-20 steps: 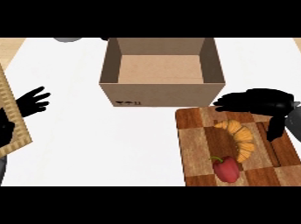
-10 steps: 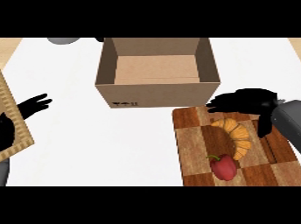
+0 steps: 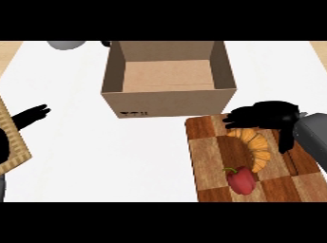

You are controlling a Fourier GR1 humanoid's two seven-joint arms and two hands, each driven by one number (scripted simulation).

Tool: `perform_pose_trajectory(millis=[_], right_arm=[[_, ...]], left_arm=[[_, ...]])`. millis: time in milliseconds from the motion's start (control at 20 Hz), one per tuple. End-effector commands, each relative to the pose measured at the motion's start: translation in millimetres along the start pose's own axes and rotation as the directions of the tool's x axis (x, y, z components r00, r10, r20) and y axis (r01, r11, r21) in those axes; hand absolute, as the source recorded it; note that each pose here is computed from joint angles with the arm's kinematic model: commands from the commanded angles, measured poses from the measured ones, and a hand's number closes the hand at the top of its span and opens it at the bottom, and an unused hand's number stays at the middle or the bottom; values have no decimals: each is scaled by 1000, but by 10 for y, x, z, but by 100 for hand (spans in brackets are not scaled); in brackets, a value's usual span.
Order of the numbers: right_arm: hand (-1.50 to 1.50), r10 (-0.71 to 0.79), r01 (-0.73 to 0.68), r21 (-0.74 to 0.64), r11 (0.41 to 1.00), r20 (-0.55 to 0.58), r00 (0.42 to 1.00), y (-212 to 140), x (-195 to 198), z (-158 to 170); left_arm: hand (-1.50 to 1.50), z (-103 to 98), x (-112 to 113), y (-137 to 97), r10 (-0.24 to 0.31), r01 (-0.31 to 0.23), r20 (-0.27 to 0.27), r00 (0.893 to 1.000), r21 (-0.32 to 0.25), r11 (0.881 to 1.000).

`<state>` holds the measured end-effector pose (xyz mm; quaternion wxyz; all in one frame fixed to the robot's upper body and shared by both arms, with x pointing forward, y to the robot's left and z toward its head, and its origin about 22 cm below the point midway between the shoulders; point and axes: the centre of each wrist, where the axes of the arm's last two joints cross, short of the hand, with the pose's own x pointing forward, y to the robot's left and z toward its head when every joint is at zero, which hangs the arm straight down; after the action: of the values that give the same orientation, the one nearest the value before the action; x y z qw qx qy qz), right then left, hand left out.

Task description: Pick the croissant from the cutting board and place it in the cardboard box

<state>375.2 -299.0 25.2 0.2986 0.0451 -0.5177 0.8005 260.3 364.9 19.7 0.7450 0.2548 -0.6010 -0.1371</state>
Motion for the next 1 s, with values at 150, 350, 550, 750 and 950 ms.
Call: perform_pose_trajectory(millis=[150, 350, 550, 750, 950], right_arm=[[-150, -66, 64, 17, 998, 178, 982, -165, 119, -33], [-150, -42, 34, 60, 998, 143, 989, 102, 141, 170], [-150, -8, 3, 104, 995, 41, 999, 43, 184, -63], [-150, -2, 1, 128, 992, 9, 1000, 166, 276, -177], [150, -16, 17, 65, 998, -17, 1000, 306, 195, -289]], left_arm=[[0, 13, 148, -146, 28, -30, 16, 999, 110, 994], [0, 122, -117, 6, 6, -7, 15, 1000, 102, 995], [0, 21, 147, -340, 9, -12, 26, 1000, 120, 993], [0, -17, 87, 44, 9, -11, 14, 1000, 130, 991], [0, 9, -41, -8, 10, -12, 21, 1000, 101, 995]])
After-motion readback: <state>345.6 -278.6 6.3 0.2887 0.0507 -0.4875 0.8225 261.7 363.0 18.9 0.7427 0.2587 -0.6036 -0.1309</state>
